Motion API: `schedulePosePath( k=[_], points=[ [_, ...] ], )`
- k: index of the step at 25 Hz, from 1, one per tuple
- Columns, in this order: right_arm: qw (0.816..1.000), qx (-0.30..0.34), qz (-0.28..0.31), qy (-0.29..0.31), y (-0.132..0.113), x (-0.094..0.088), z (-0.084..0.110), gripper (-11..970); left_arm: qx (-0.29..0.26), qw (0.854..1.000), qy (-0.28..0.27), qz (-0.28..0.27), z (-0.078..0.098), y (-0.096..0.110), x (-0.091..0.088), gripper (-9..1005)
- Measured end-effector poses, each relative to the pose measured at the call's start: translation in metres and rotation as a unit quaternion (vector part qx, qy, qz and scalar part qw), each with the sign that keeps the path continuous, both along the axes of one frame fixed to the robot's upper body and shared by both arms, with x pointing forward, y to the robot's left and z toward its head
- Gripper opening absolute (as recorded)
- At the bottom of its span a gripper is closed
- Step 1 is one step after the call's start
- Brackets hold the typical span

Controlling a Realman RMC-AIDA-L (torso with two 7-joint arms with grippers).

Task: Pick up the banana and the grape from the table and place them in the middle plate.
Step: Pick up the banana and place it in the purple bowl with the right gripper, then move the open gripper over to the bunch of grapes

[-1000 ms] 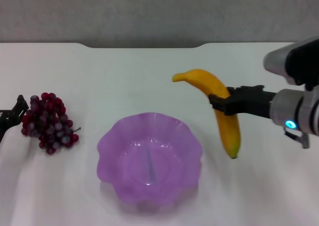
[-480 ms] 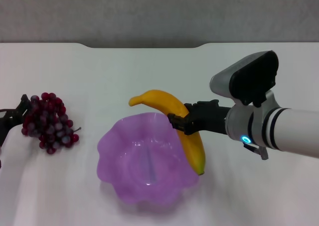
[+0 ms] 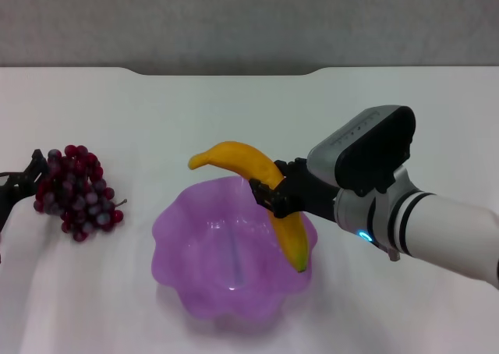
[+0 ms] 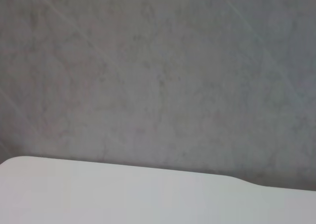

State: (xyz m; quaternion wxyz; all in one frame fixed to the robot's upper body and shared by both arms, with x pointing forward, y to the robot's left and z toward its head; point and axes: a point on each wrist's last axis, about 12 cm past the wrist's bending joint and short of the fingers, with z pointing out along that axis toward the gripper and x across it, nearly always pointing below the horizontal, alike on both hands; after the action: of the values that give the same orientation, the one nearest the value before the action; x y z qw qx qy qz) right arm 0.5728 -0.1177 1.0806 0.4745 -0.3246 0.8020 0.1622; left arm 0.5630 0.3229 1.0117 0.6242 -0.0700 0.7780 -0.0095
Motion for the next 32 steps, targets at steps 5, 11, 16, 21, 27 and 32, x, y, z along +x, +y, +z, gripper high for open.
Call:
schedulePosePath(
  k=[5,11,16,21,27,32],
  points=[
    [1.000,-0.010,0.000,0.001,-0.001,0.001,-0.005,513,0.000,1.000,0.000,0.000,0.000,0.000,0.000,883],
    [1.000,-0.023,0.005,-0.011,0.003,0.002,-0.014,517,0.000,1.000,-0.002,-0.001,0.001,-0.001,0.001,883],
    [0.999,-0.023,0.023,-0.028,0.014,-0.003,-0.016,520,-0.001,1.000,-0.002,-0.001,0.001,-0.001,0.001,883],
    [0.999,-0.024,0.022,-0.037,0.014,-0.004,-0.017,562,-0.003,1.000,-0.002,-0.001,0.001,-0.001,0.001,883],
    [0.998,-0.019,0.015,-0.052,0.011,-0.003,-0.016,832,-0.003,1.000,-0.001,0.001,0.000,0.000,0.000,883],
    [0.997,-0.009,-0.013,-0.069,-0.001,-0.001,-0.015,902,-0.003,1.000,0.001,0.002,-0.001,0.001,-0.001,883]
  ],
)
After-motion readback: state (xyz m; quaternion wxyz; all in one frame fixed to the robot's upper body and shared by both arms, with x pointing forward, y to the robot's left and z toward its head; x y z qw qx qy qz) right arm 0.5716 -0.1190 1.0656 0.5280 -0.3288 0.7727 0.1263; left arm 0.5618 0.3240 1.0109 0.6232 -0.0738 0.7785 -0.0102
